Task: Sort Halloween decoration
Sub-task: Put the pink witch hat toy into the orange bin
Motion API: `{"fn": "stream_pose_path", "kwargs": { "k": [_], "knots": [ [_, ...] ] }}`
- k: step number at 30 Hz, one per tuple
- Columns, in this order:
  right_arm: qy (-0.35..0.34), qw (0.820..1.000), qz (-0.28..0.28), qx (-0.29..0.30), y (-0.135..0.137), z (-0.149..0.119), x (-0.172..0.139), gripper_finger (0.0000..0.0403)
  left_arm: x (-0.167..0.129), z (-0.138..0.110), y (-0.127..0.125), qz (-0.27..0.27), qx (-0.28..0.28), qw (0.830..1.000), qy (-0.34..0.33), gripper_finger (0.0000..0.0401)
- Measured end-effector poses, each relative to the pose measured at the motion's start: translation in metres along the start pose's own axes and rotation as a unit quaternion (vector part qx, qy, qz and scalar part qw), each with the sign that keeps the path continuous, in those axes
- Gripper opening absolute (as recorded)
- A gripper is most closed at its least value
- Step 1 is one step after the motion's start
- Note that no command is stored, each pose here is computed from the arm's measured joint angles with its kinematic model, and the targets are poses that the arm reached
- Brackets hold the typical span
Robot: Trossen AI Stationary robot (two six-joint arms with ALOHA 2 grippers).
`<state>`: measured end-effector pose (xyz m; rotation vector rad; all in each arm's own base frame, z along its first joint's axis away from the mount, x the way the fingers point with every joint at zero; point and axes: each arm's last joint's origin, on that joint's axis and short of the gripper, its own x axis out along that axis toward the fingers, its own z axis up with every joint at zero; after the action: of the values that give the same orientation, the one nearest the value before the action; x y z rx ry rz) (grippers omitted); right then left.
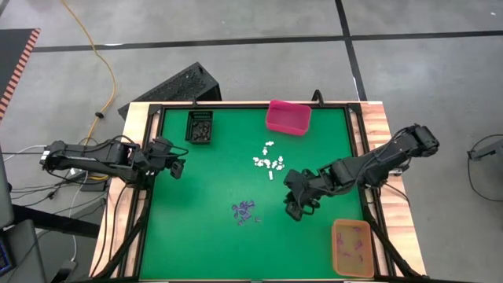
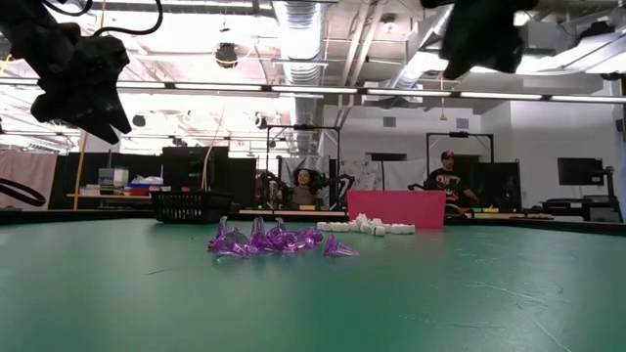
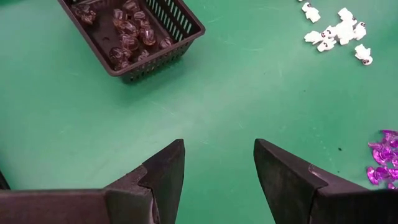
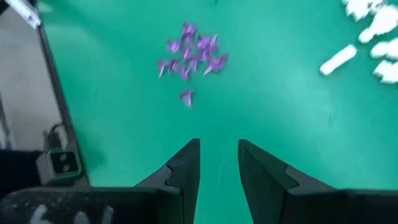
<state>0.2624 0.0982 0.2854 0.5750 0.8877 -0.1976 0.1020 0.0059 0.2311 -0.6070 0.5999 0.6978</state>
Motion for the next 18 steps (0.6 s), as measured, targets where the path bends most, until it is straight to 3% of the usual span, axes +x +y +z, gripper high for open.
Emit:
{"fn": "stream_pose_path", "kwargs": {
  "k": [9, 18],
  "knots": [
    [-0.078, 0.996, 0.018, -0.043, 0.008, 0.016, 0.012, 0.0133, 0.000, 0.000, 0.000, 0.002, 0.000, 1.000, -0.002, 0.0183],
    [-0.087, 0.995, 0.022, -0.050, 0.009, 0.019, 0.017, 0.0133, 0.000, 0.001, 0.001, 0.010, -0.001, 1.000, -0.012, 0.0183]
  ]
}}
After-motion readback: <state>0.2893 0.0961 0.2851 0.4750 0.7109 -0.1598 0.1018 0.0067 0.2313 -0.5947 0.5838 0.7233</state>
